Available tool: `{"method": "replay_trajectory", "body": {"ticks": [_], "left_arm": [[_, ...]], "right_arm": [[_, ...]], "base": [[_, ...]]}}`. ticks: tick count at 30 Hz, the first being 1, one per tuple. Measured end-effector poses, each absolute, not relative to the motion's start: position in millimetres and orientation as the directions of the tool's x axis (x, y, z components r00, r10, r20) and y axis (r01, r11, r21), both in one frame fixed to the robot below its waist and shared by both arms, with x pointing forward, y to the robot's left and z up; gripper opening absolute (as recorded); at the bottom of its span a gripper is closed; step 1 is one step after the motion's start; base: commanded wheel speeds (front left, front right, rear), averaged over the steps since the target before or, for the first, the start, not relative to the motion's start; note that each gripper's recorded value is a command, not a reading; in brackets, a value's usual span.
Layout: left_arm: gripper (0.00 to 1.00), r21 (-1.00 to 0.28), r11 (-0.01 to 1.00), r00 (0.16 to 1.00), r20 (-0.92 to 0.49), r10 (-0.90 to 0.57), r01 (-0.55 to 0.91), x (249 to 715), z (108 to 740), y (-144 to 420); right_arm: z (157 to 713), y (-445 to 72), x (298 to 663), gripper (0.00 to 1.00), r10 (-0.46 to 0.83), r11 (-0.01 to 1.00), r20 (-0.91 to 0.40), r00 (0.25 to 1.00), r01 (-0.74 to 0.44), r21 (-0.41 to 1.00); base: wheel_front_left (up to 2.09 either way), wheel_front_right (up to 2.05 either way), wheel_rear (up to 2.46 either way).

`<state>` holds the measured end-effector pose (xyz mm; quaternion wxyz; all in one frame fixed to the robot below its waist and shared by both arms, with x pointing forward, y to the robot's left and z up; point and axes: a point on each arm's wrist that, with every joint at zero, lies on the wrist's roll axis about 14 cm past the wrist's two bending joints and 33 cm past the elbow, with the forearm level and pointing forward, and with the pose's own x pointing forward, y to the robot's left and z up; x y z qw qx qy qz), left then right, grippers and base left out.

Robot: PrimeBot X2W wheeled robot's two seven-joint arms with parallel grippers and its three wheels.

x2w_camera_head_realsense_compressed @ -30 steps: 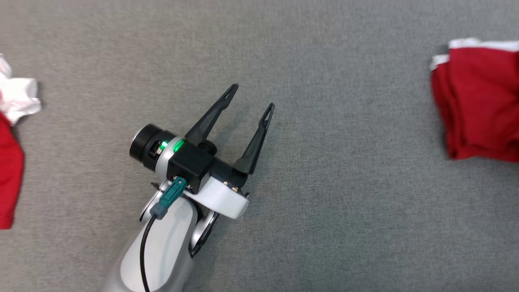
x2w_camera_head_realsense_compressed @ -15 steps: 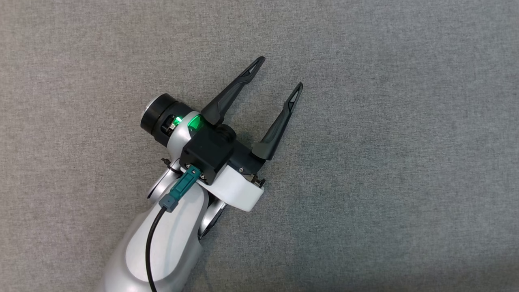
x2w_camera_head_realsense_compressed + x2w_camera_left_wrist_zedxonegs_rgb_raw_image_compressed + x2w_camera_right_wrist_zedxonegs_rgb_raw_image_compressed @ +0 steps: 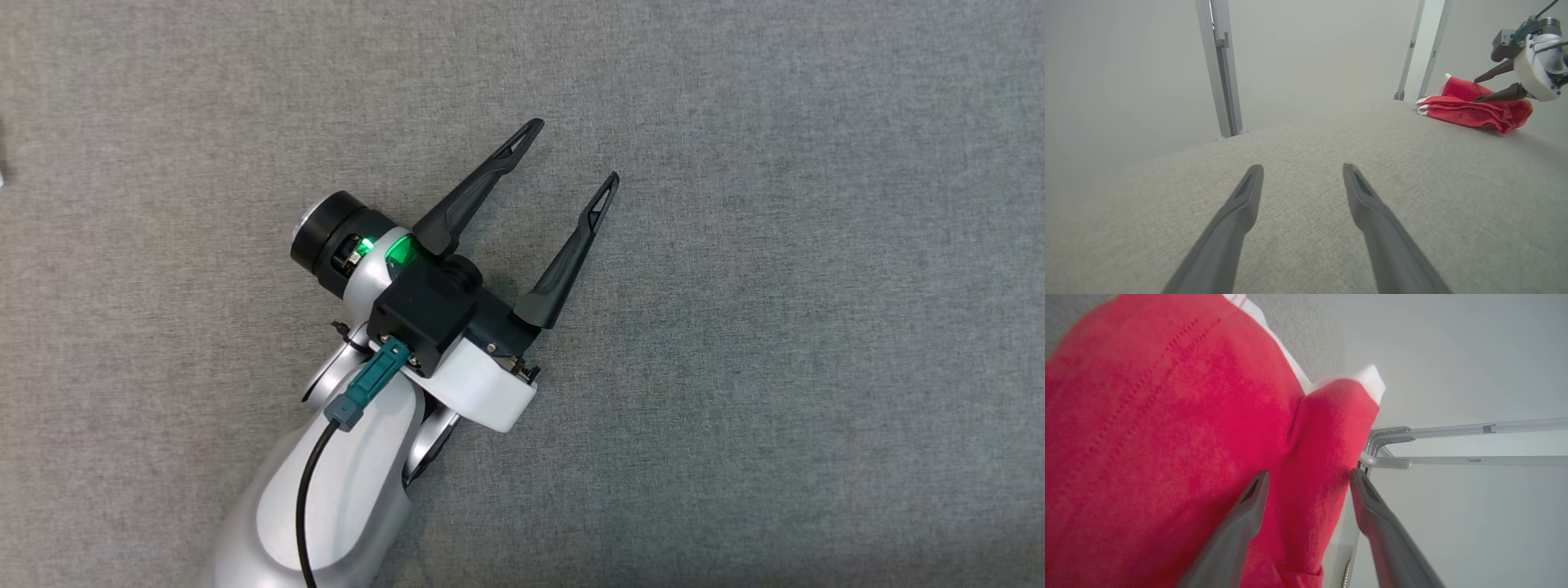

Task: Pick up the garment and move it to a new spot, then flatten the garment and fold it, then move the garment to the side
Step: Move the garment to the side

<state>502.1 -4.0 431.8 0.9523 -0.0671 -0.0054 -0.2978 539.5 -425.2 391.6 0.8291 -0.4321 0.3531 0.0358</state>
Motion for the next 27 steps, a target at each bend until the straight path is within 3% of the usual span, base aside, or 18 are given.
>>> {"method": "replay_trajectory", "body": {"ticks": [7, 13, 20, 27], "left_arm": [[1.0, -0.116, 0.828, 0.836, 0.054, -0.546, 0.548, 495.1, 443.7, 2.4], [1.0, -0.106, 0.87, 0.877, 0.062, -0.477, 0.481, 481.1, 465.0, 21.0], [1.0, -0.081, 0.927, 0.93, 0.076, -0.36, 0.366, 461.7, 488.7, 57.7], [1.0, -0.062, 0.971, 0.969, 0.1, -0.224, 0.231, 437.5, 509.6, 100.9]], "right_arm": [[403.7, -409.6, 546.5, 1.0, -0.227, 0.649, -0.569, 0.79, -0.314, -0.693], [424.6, -359.8, 546.4, 1.0, -0.093, 0.714, -0.482, 0.871, -0.279, -0.642], [481.7, -286.5, 549.7, 1.0, 0.085, 0.845, -0.253, 0.964, -0.204, -0.495], [546.7, -218.1, 532.0, 1.0, 0.229, 0.889, 0.01, 0.973, -0.205, -0.409]], "base": [[0.0, 0.0, 0.0], [0.0, 0.0, 0.0], [0.0, 0.0, 0.0], [0.0, 0.0, 0.0]]}}
